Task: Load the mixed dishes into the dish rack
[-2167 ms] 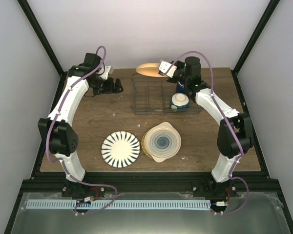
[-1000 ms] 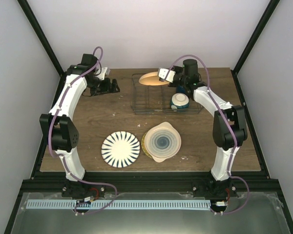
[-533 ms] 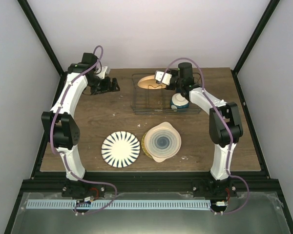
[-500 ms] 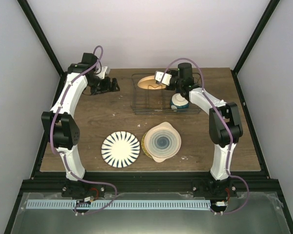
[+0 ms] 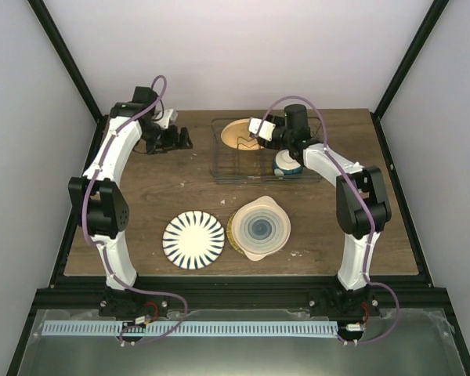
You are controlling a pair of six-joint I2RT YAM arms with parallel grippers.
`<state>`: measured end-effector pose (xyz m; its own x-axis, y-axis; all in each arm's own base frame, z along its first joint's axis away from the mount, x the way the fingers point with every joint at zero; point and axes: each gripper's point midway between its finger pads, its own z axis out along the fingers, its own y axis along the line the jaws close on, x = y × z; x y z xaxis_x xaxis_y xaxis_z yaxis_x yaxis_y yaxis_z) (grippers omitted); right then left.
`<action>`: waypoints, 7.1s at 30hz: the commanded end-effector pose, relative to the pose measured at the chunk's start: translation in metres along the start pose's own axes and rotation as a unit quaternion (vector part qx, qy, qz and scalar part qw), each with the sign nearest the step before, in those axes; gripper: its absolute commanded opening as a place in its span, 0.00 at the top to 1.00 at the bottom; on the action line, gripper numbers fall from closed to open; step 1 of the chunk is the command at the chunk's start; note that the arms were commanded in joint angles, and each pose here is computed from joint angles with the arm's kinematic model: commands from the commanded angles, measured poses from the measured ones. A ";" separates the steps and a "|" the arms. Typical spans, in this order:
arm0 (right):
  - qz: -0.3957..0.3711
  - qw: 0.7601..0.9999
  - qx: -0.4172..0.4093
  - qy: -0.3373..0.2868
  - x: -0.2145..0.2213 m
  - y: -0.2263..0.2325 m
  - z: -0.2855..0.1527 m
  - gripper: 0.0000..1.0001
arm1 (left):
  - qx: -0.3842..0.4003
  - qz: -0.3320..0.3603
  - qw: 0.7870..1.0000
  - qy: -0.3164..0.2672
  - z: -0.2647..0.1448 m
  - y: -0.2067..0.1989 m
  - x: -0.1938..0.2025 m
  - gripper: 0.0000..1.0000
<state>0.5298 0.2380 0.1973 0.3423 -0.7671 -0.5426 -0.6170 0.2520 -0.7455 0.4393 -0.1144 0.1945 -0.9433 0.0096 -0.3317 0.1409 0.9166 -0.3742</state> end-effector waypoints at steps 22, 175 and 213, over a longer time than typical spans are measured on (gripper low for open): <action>0.302 0.936 0.140 0.116 -0.036 -0.089 -0.083 0.21 | -0.101 -0.084 0.979 0.158 0.023 0.005 0.146 0.00; 0.637 0.589 -0.449 0.215 -0.129 0.223 -0.111 0.17 | 0.099 -0.352 0.931 -0.004 -0.018 0.013 0.223 1.00; 0.616 0.565 -0.544 0.064 -0.178 0.186 -0.076 0.95 | 0.181 -0.244 0.952 -0.015 -0.023 -0.045 0.172 1.00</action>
<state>0.3076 0.3626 0.1591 -0.8811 -0.4213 -0.2148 -0.3584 0.2985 0.8846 0.2348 -0.1242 0.1334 -0.8869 -0.4591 0.0508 -0.3805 0.6636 -0.6441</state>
